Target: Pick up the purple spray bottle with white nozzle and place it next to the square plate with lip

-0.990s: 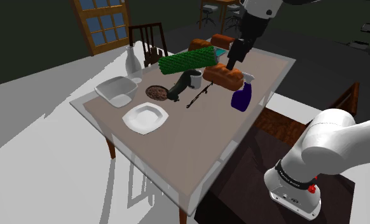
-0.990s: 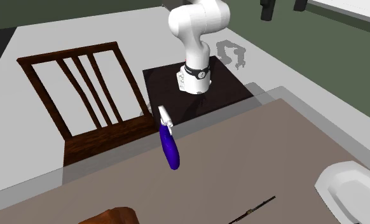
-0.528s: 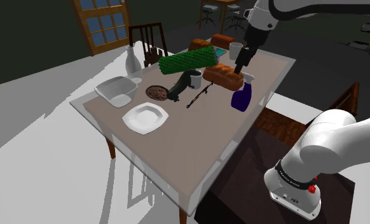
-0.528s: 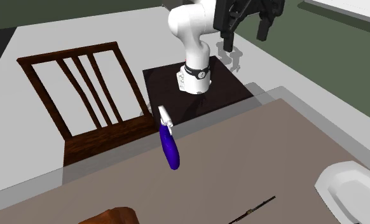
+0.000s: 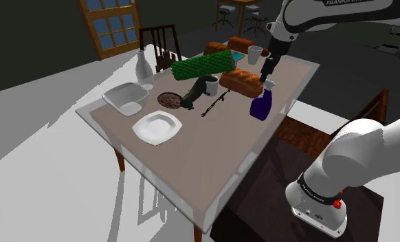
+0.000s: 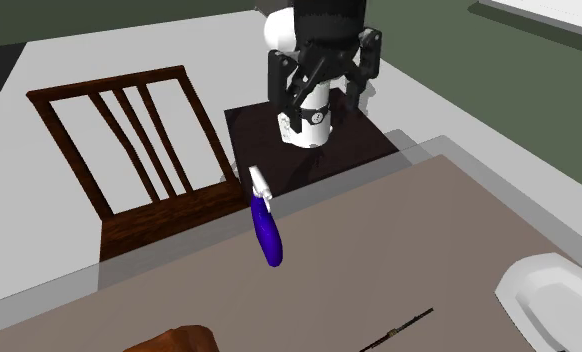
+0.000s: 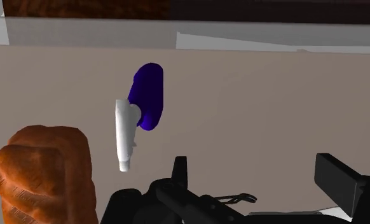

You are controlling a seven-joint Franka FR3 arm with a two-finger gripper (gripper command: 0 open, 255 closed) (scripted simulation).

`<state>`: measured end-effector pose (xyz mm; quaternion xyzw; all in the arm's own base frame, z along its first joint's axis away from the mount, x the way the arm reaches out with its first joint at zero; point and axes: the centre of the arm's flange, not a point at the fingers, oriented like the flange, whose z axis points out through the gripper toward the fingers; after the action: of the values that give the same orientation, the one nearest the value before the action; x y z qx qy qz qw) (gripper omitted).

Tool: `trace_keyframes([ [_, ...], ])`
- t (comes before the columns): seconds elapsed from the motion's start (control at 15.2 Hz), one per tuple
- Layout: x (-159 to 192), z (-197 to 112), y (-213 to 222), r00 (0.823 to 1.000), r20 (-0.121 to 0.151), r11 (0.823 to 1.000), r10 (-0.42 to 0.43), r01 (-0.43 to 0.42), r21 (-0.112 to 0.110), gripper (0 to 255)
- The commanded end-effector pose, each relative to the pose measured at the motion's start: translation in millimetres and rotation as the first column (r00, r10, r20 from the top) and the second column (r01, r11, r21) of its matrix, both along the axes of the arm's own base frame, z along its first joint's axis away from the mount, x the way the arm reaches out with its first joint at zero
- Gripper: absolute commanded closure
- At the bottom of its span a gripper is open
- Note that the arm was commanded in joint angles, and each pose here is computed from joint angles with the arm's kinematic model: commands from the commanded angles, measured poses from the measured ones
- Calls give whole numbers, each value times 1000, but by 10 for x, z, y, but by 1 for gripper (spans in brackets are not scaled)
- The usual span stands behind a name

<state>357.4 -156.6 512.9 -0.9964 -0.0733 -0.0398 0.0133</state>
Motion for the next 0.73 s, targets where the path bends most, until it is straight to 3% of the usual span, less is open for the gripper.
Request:
trace_keyframes([
  [0.0, 15, -119, -245, 1000, -10, 1000, 7, -7, -6, 0],
  [0.46, 143, -541, -1036, 999, -45, 999, 28, -29, -23, 0],
  [0.66, 147, -651, -1044, 999, -46, 999, 28, -29, -24, 0],
])
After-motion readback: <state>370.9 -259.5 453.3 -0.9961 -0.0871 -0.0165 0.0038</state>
